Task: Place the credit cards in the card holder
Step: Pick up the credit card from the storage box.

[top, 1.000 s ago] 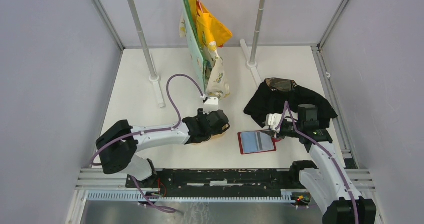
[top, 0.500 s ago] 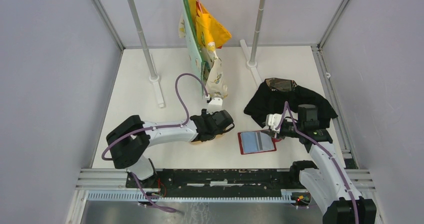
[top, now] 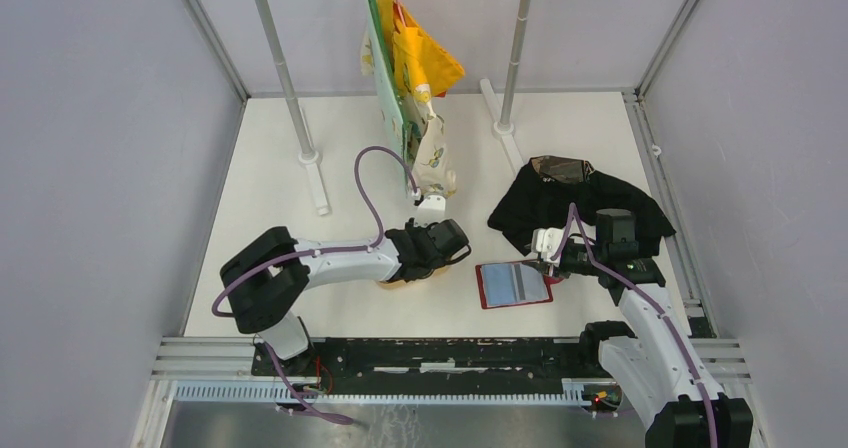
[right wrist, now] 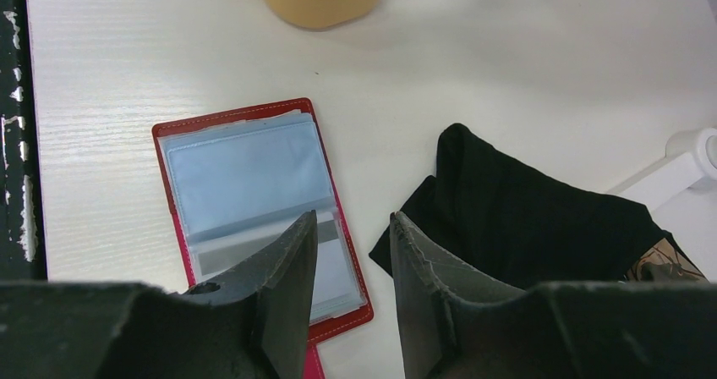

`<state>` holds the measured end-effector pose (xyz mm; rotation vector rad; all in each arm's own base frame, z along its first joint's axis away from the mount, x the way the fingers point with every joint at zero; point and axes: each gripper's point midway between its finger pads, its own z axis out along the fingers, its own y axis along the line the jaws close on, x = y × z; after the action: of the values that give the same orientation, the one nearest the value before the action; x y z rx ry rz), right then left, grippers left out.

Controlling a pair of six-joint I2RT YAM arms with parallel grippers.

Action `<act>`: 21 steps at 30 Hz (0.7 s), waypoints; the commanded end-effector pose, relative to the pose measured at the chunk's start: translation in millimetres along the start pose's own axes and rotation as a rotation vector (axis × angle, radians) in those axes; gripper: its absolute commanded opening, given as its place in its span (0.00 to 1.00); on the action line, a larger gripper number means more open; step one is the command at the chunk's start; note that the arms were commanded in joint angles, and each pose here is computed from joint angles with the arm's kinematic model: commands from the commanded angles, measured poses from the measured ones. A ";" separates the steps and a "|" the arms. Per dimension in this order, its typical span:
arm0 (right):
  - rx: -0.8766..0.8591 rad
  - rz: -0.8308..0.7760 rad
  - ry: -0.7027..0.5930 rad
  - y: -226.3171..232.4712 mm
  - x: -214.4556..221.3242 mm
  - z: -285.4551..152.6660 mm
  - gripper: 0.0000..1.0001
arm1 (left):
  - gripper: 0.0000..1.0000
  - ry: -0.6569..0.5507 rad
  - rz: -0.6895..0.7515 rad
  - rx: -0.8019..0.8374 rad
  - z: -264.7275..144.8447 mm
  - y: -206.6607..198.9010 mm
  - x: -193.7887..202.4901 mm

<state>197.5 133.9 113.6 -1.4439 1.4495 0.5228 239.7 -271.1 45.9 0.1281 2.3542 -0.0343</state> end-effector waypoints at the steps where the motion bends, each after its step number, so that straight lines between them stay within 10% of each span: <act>1: 0.006 -0.036 -0.024 -3.1 -6.5 -0.7 0.43 | 0.34 -0.025 -0.071 0.014 -1.4 -8.4 -13.4; 14: 0.003 -0.033 -0.024 -2.4 -6.2 -0.7 0.43 | 0.03 -0.057 -0.106 0.056 -17.5 -8.4 -27.5; 21: 0.002 -0.035 -0.024 -2.2 -6.3 -0.6 0.43 | 0.02 -0.068 -0.135 0.113 -26.9 -14.0 -33.7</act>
<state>197.3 133.8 113.5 -1.4489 1.4456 0.5201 240.8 -273.7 66.3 0.0999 2.3337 -0.1036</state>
